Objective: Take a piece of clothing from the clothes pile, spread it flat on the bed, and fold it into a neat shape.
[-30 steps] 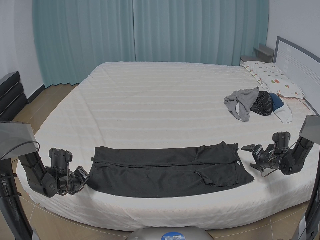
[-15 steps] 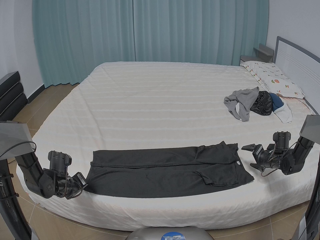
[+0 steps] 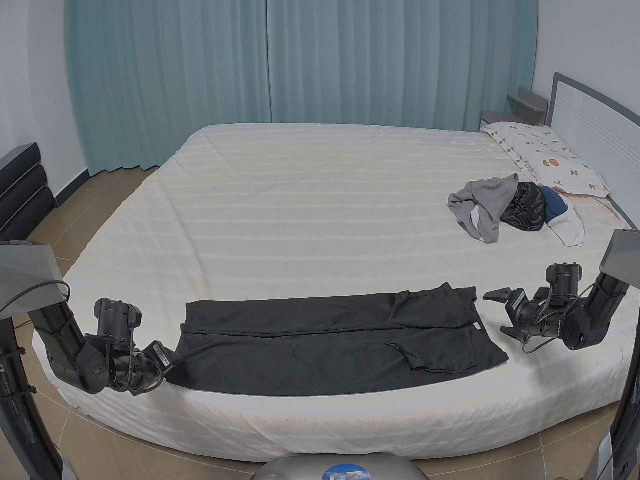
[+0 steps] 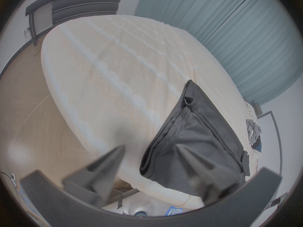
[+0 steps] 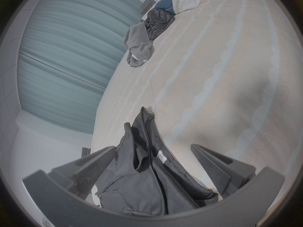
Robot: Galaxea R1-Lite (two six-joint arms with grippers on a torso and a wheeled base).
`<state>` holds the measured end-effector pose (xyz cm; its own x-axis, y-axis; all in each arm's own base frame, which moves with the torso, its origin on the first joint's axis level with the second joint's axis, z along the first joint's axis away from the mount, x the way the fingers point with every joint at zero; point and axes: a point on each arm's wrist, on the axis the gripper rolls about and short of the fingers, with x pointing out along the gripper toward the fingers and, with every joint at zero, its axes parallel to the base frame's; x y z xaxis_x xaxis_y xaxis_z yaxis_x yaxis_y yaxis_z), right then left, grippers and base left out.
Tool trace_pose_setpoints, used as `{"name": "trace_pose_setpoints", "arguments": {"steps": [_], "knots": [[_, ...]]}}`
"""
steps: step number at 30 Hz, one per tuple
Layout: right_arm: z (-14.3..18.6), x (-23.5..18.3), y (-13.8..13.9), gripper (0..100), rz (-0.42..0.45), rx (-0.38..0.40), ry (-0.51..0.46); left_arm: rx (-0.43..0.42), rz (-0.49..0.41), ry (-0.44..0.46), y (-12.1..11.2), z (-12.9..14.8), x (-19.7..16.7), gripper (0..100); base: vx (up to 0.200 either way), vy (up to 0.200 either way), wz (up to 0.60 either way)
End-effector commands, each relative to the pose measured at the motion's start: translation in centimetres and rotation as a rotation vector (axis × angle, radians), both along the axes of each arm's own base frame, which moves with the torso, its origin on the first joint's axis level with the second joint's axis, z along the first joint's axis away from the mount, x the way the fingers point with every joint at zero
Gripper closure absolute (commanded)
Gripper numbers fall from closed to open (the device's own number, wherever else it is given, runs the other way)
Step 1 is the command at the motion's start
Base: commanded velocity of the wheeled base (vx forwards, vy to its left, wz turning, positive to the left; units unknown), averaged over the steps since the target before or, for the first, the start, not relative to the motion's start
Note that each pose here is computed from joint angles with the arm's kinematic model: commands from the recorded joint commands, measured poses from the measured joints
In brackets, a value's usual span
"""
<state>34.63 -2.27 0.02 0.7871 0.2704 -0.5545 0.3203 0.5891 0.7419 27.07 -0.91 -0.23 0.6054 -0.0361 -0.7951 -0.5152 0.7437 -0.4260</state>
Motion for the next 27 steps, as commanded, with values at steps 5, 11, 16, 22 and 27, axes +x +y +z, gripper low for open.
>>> {"name": "trace_pose_setpoints", "arguments": {"steps": [5, 11, 16, 22, 27], "knots": [[0.0, 0.0, 0.0, 0, 0.000, 0.000, 0.000, -0.020, 0.043, -0.169, 1.2, 3.3, 3.2, 0, 0.000, 0.000, 0.00], [-0.1, 0.0, 0.1, 0, 0.003, 0.000, 0.002, -0.031, 0.037, -0.214, 1.0, 3.9, 7.3, 0, 0.000, 0.000, 0.00], [-0.2, -0.1, 0.3, 0, 0.009, 0.001, 0.008, -0.059, -0.005, -0.222, 0.4, 2.2, 10.3, 0, 0.000, 0.000, 0.00], [-0.3, -0.1, 0.4, 0, 0.011, 0.001, 0.011, -0.066, -0.037, -0.228, -0.3, 0.5, 12.6, 0, 0.000, 0.000, 0.00], [-0.2, -0.2, 0.4, 0, 0.012, 0.000, 0.011, -0.068, -0.044, -0.226, -0.6, -0.3, 13.3, 0, 0.000, 0.000, 0.00]]}}
